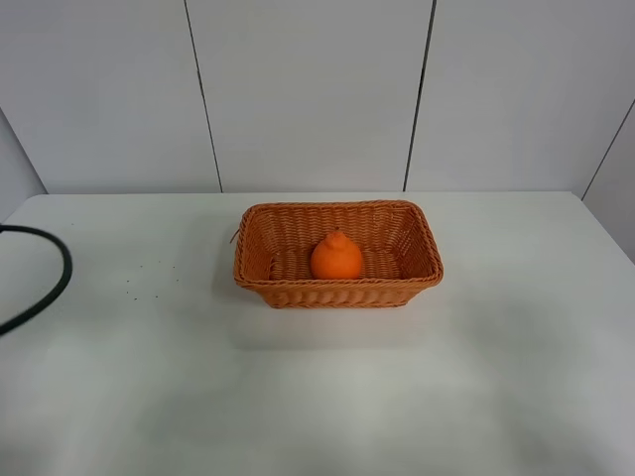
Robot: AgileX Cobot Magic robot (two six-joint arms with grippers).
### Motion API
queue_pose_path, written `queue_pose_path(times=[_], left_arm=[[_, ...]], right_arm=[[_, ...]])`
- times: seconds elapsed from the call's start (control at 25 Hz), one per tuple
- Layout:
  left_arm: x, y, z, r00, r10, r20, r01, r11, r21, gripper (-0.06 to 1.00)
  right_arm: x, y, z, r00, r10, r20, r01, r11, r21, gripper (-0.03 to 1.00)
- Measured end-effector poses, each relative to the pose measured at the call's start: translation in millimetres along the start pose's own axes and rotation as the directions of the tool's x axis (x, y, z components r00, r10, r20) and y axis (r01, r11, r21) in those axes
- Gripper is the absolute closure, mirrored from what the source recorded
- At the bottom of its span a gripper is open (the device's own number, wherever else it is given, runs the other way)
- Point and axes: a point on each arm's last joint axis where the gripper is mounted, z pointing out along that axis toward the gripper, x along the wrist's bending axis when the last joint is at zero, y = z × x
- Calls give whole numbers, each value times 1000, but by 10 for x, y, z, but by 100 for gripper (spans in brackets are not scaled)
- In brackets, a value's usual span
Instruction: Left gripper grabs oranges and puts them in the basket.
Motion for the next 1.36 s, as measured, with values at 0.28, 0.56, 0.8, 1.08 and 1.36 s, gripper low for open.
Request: queue_pose_path(times=[0.28, 0.56, 0.8, 1.08, 1.36], left_arm=[[-2, -574, -52, 999, -23, 23, 29, 951, -309, 9], [4, -942, -225, 1000, -9, 28, 23, 826, -564, 9], [6, -1093, -264, 1000, -7, 30, 25, 761, -649, 9], [6, -1096, -265, 1000, -7, 30, 25, 760, -650, 9], [6, -1096, -265, 1000, -7, 30, 25, 760, -650, 9]], right_arm=[[0, 0, 0, 1000, 0, 0, 0, 1000, 0, 27], [0, 0, 0, 1000, 0, 0, 0, 1000, 0, 27], [0, 0, 0, 1000, 0, 0, 0, 1000, 0, 27], [0, 0, 0, 1000, 0, 0, 0, 1000, 0, 27], [0, 0, 0, 1000, 0, 0, 0, 1000, 0, 27]])
